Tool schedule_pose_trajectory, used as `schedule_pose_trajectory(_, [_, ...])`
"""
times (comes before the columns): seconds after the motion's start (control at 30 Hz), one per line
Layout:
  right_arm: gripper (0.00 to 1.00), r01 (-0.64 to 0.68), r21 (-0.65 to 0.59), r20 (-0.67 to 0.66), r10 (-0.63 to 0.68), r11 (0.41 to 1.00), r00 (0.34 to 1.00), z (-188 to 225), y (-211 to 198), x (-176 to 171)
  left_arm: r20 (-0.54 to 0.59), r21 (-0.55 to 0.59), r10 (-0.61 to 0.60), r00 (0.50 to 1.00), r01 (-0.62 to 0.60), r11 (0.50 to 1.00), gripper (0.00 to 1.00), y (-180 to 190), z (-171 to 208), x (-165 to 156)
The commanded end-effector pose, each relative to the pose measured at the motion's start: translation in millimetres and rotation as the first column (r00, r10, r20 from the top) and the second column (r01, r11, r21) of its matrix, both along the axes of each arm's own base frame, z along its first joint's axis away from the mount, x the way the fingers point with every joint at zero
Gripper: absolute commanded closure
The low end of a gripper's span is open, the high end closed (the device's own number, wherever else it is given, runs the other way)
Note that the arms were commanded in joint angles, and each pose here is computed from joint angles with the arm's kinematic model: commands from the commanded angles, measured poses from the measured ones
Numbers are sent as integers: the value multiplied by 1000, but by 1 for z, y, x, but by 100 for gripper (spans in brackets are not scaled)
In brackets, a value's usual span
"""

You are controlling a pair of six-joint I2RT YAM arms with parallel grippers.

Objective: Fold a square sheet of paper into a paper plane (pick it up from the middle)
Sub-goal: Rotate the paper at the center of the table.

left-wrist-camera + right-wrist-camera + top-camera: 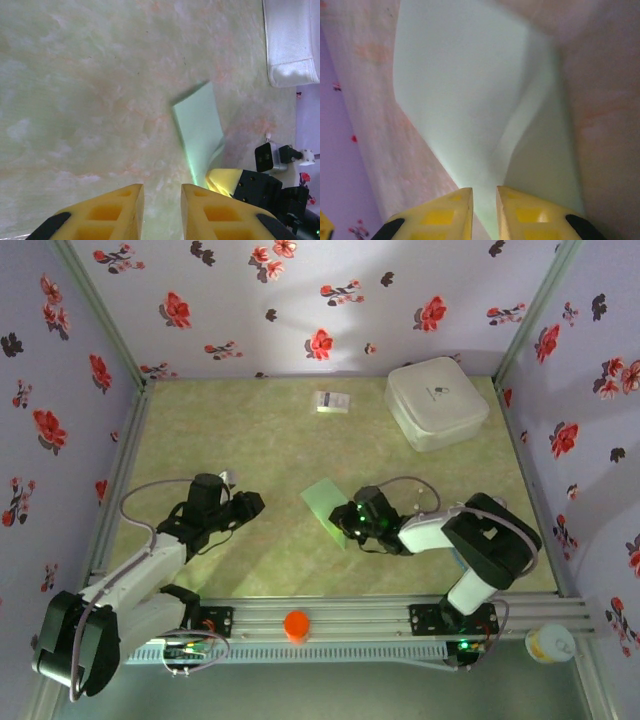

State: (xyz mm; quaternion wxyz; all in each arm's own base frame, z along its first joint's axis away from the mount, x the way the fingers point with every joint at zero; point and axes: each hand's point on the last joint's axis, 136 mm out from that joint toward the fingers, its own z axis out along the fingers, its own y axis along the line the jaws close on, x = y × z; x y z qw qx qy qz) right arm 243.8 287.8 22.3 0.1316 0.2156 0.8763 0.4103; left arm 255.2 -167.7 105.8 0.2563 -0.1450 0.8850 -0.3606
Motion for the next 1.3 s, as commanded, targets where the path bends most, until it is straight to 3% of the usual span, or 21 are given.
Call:
schedule_pose_trajectory(0.0, [79, 159, -38, -112, -163, 986, 980, -33, -11, -10, 25, -35, 3, 1000, -3, 999, 74, -3, 11, 7])
schedule_pose_trajectory(0.3, [76, 248, 23, -62, -246, 969, 967, 0, -1, -5, 4, -39, -8, 1000, 8, 999, 75, -7, 5, 8])
schedule_pose_trajectory(0.47, [72, 105, -130, 47, -99, 986, 994, 21, -8, -2, -6, -45, -32, 999, 32, 998, 75, -13, 3, 12])
schedule_pose_trajectory(0.53, [72, -15, -181, 85, 31, 983, 996, 27, -6, -2, -10, -48, -43, 999, 43, 998, 76, -16, 3, 12])
schedule_pose_trajectory(0.7, [74, -242, -261, 47, 263, 935, 964, 20, -2, -12, -11, -43, -41, 999, 40, 998, 76, -15, 1, 12])
schedule_pose_trajectory(0.8, [75, -321, -235, 34, 338, 917, 941, 16, 5, -15, -11, -42, -42, 999, 42, 998, 77, -15, 1, 12])
schedule_pose_trajectory(1.1, [75, -405, -191, -11, 411, 894, 912, 6, 18, -13, -13, -44, -44, 999, 43, 998, 76, -13, 3, 7])
schedule_pose_trajectory(1.27, [76, -333, -188, -72, 325, 924, 943, -6, 14, -9, -20, -45, -41, 999, 40, 998, 76, -13, 0, 5])
